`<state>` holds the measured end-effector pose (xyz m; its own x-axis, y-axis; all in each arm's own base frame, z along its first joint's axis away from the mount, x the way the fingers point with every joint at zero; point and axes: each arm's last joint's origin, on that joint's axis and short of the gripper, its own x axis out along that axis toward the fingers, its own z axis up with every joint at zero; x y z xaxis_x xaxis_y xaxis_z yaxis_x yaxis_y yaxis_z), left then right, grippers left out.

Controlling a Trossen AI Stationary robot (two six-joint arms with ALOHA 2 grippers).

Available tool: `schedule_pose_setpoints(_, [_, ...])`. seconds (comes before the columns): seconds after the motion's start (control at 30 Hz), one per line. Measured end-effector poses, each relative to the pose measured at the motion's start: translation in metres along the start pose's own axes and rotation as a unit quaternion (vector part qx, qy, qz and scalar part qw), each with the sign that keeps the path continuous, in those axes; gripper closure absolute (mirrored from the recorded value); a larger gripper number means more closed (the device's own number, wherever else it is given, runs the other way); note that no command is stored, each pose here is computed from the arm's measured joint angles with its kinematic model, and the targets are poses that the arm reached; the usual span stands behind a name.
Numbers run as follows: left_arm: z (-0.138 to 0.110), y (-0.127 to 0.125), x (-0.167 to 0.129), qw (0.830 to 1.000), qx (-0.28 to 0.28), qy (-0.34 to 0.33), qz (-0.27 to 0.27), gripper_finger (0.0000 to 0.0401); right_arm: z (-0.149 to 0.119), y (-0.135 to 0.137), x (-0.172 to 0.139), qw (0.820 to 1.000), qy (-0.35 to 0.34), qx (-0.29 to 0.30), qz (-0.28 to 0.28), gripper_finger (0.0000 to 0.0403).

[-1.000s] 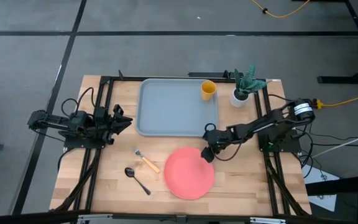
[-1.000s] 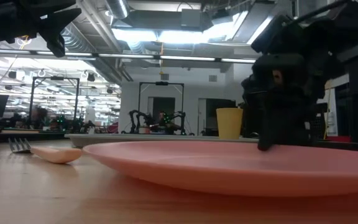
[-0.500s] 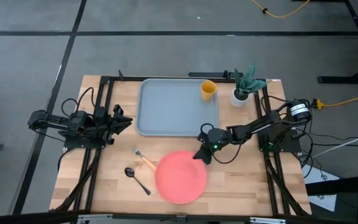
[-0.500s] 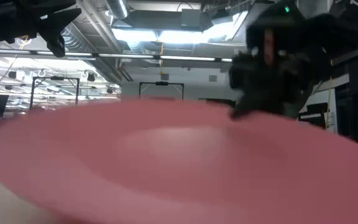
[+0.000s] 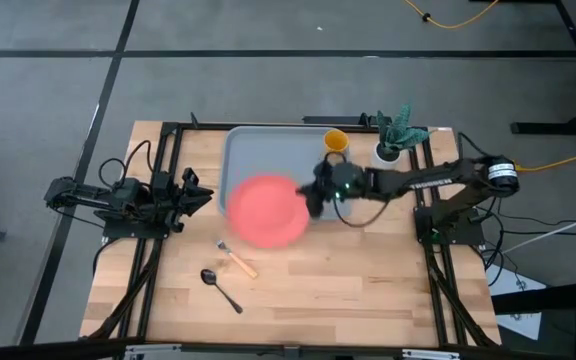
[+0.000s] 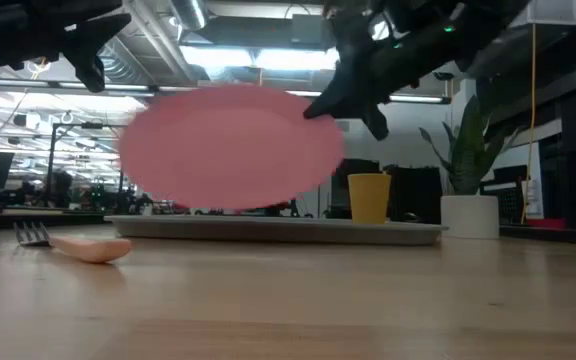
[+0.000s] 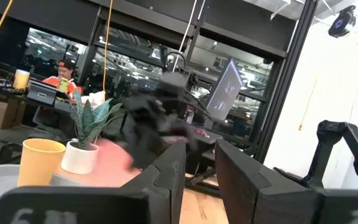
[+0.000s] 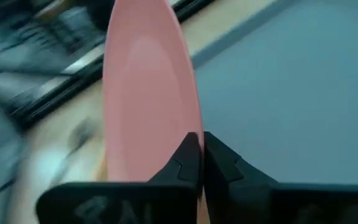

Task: Pick and place plate/cup/fork/spoon on tray
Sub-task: Put the pink plate on the blue tray

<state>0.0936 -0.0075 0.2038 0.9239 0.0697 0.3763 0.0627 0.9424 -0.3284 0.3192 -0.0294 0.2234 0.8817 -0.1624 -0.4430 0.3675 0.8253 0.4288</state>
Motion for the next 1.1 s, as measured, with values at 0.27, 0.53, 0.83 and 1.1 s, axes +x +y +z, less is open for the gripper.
schedule_pose_setpoints(0.27, [0.0, 0.0, 0.0, 1.0, -0.001, 0.0, 0.0, 0.0321, 0.057, -0.038, -0.001, 0.989, -0.098, 0.066, -0.086, 0.04])
schedule_pose_setpoints(0.53, [0.0, 0.0, 0.0, 1.0, -0.004, 0.001, 0.0, 0.0321, 0.041, -0.084, 0.016, 0.968, 0.01, 0.194, -0.156, 0.04])
schedule_pose_setpoints(0.83, [0.0, 0.0, 0.0, 1.0, -0.004, 0.0, 0.0, 0.0321, 0.018, -0.096, 0.043, 0.947, 0.025, 0.254, -0.196, 0.04])
schedule_pose_setpoints(1.1, [0.0, 0.0, 0.0, 1.0, -0.004, 0.0, 0.0, 0.0321, 0.016, -0.102, 0.044, 0.947, 0.039, 0.241, -0.209, 0.0358])
